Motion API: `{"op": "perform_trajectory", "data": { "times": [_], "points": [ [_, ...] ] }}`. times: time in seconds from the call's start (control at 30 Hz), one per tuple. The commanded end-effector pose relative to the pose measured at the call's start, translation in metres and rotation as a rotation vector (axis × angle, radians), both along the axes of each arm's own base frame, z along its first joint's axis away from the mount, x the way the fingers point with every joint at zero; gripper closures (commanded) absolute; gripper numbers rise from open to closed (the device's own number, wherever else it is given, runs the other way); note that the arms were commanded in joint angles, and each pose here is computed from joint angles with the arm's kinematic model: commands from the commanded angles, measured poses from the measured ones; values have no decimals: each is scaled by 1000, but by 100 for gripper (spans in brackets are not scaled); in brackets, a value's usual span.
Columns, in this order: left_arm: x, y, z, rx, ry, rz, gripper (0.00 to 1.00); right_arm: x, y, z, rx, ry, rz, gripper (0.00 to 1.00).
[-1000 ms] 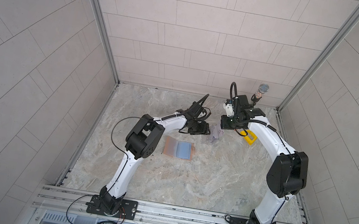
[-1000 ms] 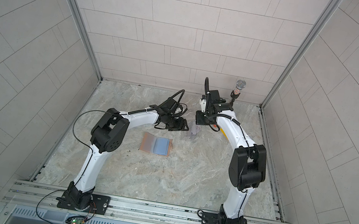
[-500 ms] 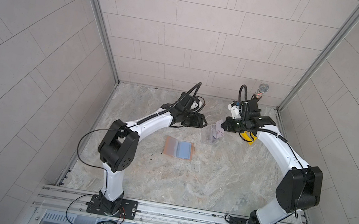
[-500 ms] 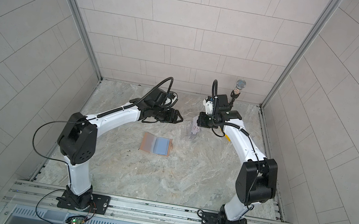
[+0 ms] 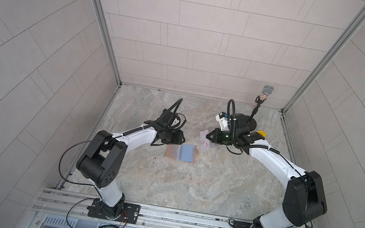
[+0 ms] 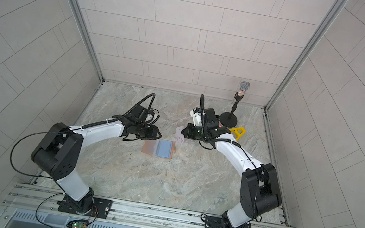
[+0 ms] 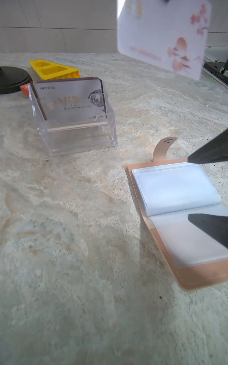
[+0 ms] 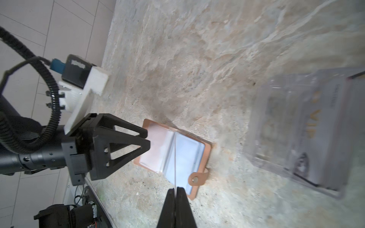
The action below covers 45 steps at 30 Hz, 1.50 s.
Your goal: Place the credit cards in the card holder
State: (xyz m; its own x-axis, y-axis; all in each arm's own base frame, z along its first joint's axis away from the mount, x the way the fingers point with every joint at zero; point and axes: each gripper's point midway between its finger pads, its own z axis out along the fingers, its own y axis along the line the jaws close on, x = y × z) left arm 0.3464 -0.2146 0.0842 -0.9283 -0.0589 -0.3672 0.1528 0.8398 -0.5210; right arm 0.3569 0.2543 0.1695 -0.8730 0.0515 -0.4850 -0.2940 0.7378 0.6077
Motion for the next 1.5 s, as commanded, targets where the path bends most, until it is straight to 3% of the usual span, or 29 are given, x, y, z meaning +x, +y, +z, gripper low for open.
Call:
{"op": "perform_trajectory", "data": {
  "times": [0.0,0.27,0.67,1.47],
  "points": [
    [3,6,-5,12,-27,18,59,7,19,14,81,-46,-44,100],
    [-9,23,-31,87,2,50,69,1,51,-19,123,24,-65,100],
    [-19,33,-56,132,47,59,76,-5,68,-57,168,100,-89,100],
    [-36,48,-77,192,80,71,78,-12,80,-114,164,213,-121,100]
  ]
}}
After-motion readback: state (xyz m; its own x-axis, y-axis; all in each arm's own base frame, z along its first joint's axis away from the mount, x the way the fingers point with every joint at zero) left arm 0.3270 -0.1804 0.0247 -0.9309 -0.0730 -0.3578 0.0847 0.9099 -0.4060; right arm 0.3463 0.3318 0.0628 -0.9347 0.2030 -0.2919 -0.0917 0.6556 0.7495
